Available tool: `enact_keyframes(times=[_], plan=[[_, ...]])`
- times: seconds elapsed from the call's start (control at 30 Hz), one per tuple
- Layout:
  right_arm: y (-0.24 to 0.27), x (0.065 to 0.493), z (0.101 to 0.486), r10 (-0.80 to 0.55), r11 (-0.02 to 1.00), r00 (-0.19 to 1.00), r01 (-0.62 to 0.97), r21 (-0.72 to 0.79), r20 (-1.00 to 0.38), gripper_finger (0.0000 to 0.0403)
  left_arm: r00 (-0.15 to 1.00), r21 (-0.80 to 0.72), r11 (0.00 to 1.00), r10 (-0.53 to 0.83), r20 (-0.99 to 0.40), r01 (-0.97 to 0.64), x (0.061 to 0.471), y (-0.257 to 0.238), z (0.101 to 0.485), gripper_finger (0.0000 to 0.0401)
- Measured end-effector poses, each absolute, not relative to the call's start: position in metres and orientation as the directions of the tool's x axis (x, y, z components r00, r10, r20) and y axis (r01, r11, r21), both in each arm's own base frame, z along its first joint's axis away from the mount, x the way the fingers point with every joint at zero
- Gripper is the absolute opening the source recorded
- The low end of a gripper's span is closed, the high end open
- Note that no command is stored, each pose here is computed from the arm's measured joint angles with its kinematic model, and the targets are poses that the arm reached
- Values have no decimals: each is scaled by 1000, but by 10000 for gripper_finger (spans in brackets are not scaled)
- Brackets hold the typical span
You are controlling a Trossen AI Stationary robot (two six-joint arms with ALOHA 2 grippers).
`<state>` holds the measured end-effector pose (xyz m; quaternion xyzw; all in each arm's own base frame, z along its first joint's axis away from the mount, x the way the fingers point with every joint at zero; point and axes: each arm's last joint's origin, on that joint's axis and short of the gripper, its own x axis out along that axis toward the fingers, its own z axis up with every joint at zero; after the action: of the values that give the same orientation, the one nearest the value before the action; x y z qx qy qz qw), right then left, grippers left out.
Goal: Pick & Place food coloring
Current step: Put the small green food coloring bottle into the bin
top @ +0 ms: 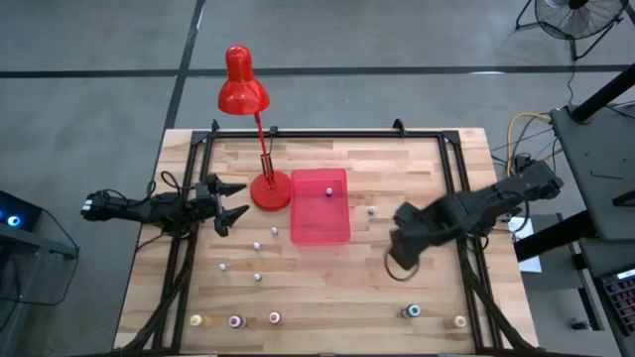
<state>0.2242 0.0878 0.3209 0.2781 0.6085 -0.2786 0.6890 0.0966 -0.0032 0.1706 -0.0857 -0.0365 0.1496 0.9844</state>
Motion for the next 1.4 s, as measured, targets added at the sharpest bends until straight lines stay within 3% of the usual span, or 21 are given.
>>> enact_keyframes(times=[0.33, 0.83, 1.17, 1.4], plan=[[37, 295, 331, -74, 792, 120, 610, 15, -990, 64, 953, -179, 940, 301, 46, -289, 97, -3, 171, 314], [-37, 403, 291, -88, 905, 80, 423, -46, -993, 64, 952, -179, 940, 301, 46, -289, 97, -3, 171, 314], [-77, 435, 255, -94, 953, 36, 294, -79, -995, 64, 952, -179, 940, 301, 46, -289, 97, -3, 171, 314], [-103, 437, 242, -141, 946, 18, 297, -130, -990, 64, 952, -179, 940, 301, 46, -289, 97, -3, 171, 314]])
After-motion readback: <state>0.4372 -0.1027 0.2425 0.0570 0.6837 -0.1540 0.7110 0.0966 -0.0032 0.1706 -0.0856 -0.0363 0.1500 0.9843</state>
